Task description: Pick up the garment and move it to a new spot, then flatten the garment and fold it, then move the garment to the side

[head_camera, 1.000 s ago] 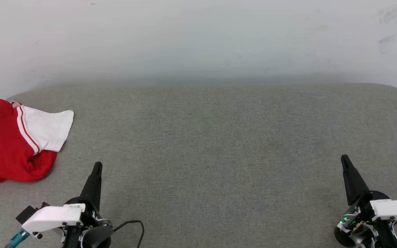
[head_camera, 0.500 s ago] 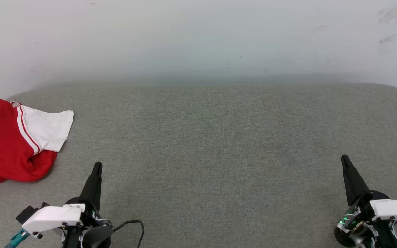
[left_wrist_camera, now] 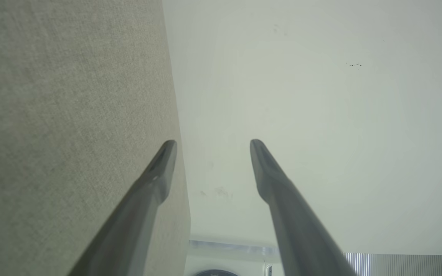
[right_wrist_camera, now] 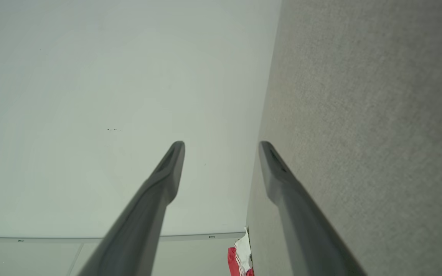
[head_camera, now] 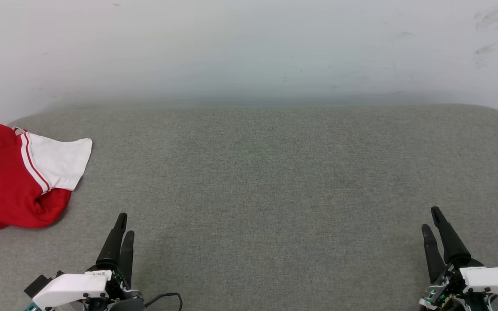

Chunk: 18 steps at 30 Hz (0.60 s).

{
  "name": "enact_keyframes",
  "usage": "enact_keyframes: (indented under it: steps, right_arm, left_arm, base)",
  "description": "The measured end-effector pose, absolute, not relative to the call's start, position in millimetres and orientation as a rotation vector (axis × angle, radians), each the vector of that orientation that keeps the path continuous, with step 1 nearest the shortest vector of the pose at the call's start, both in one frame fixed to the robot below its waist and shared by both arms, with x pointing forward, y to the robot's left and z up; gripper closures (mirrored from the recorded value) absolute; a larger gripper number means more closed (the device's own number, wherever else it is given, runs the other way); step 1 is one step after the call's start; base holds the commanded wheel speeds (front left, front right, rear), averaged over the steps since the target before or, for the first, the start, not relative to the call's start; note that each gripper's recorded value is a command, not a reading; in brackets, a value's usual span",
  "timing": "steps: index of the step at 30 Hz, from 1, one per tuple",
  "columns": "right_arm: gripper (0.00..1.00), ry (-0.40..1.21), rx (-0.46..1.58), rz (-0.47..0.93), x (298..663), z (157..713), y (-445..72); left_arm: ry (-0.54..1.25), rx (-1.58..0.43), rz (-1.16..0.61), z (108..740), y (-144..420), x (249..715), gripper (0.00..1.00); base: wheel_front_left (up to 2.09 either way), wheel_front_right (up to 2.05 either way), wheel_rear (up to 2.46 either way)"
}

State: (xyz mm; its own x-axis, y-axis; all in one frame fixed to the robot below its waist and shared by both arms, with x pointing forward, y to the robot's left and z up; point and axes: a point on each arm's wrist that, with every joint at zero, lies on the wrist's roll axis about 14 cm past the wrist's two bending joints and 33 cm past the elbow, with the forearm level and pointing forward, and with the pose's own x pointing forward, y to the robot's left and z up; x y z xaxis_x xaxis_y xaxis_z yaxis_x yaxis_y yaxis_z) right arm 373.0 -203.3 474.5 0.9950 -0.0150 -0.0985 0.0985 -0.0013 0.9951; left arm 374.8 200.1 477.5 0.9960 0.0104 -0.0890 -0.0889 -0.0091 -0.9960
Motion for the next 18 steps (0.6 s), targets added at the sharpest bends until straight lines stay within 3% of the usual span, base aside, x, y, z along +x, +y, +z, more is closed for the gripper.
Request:
enact_keyframes:
  steps: [18]
  right_arm:
    - [0.0,-0.018,1.234,-0.055,380,503,-208]
  left_arm:
    - [0.001,-1.285,0.122,498,215,380,0.0]
  base:
    - [0.0,0.0,0.0]
